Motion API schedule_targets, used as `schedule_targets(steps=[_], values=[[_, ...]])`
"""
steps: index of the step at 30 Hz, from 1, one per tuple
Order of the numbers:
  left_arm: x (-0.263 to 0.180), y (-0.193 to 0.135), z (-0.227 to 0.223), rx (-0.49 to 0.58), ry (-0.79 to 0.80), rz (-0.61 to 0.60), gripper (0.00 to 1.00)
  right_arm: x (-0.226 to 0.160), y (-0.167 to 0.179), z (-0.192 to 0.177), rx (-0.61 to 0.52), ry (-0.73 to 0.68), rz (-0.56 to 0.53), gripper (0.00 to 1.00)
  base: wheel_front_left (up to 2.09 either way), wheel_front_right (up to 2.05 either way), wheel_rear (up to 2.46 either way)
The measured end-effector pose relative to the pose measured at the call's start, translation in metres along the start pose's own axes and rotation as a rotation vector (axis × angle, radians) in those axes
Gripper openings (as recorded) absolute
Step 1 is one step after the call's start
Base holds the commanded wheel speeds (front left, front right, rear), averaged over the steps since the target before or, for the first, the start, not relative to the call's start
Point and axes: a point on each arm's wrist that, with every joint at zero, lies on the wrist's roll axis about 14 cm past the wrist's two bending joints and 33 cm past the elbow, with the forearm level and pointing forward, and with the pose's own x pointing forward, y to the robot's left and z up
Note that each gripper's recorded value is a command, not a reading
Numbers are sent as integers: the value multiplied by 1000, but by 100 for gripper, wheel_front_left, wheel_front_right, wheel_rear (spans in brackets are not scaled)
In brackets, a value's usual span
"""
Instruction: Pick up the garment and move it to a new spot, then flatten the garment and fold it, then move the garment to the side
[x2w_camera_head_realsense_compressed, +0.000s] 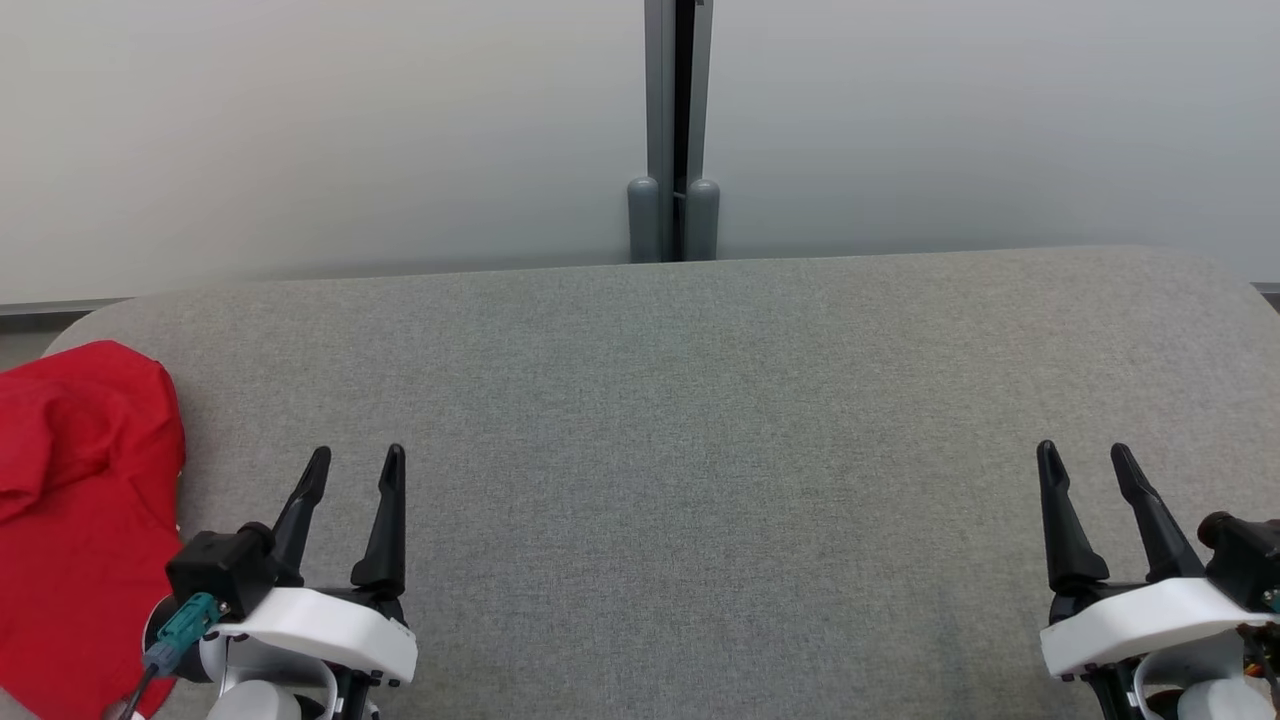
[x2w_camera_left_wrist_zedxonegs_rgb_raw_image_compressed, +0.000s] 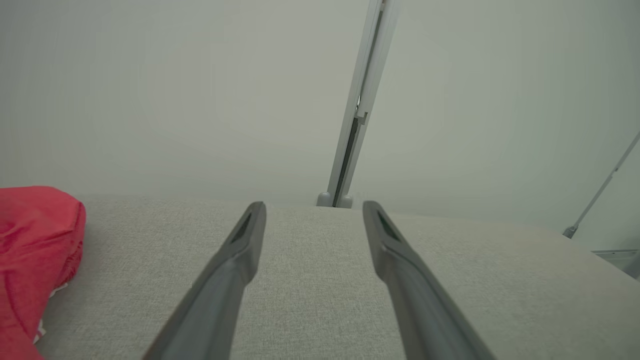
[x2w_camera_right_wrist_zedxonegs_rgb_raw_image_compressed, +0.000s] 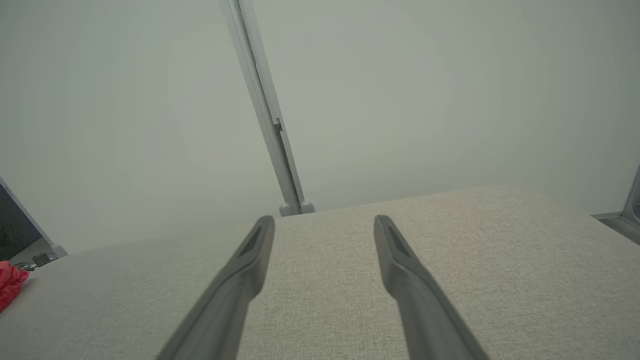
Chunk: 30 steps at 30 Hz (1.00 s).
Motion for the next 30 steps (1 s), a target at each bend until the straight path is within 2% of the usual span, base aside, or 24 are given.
schedule_targets(steps=[20, 30], values=[[-3, 6, -14, 118, 32, 3, 100, 0, 0, -8, -107, 20, 9, 100, 0, 0, 0], [-2, 10, -12, 139, 27, 8, 100, 3, 1, -9, -107, 19, 9, 100, 0, 0, 0]])
